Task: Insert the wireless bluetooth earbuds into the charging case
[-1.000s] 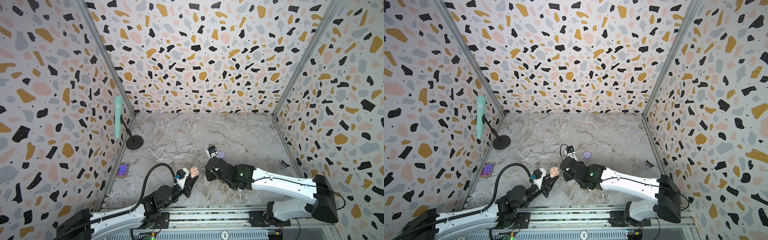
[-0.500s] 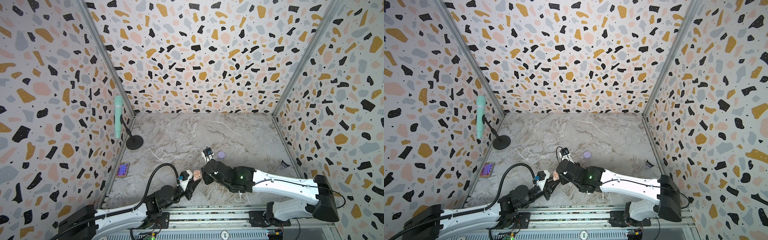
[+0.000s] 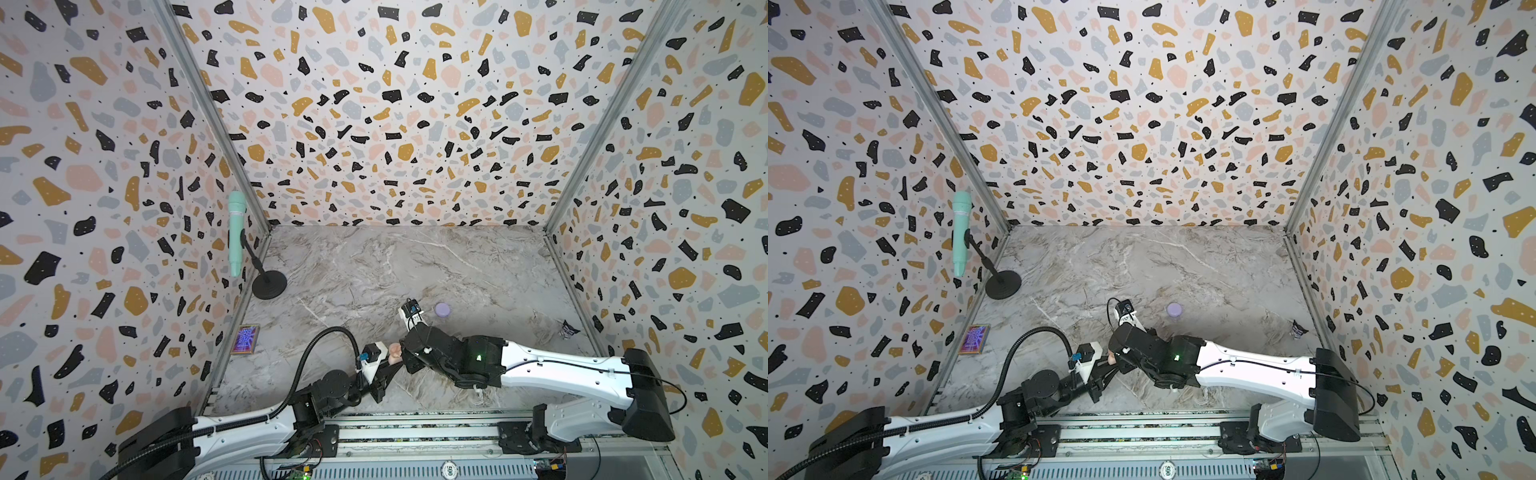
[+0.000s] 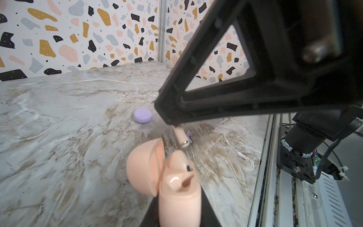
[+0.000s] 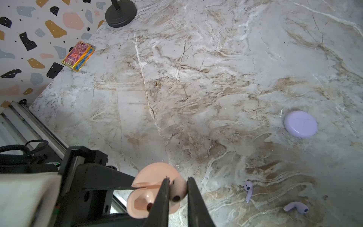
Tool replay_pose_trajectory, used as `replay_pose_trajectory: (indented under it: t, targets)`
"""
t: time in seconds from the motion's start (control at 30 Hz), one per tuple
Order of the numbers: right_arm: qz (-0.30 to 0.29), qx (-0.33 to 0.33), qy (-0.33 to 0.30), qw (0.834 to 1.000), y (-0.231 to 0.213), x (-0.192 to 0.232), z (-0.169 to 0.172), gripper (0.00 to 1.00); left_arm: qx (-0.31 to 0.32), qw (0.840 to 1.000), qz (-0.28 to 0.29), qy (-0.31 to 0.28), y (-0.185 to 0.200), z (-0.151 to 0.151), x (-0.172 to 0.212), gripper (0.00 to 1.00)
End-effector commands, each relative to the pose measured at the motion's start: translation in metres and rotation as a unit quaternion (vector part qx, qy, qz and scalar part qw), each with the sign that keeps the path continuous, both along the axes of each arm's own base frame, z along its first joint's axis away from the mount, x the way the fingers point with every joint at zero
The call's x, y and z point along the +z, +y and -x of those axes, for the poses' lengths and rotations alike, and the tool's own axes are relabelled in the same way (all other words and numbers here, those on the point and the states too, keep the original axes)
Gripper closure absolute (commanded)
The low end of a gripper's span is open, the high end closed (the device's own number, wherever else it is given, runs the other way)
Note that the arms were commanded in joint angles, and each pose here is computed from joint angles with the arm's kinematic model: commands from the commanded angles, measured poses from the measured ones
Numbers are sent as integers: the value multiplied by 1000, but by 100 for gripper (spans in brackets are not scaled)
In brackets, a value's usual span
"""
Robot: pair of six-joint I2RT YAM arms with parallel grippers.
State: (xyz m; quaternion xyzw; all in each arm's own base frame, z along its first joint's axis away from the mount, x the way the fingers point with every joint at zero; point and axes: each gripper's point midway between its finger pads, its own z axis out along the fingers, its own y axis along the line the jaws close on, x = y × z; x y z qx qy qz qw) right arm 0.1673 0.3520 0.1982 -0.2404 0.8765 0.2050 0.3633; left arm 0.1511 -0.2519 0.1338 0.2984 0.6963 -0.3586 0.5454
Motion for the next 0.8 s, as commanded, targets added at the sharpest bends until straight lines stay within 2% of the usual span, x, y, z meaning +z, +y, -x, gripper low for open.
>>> replay_pose_trajectory:
  t: [0.0, 0.77]
  targets:
    - [-14, 3, -10, 1000, 8, 15, 1, 83, -10, 1000, 19, -6, -2, 3, 8, 100]
    - [-6, 13, -7, 1000, 19, 4, 10, 83, 8, 1000, 23, 15, -1, -1, 6, 100]
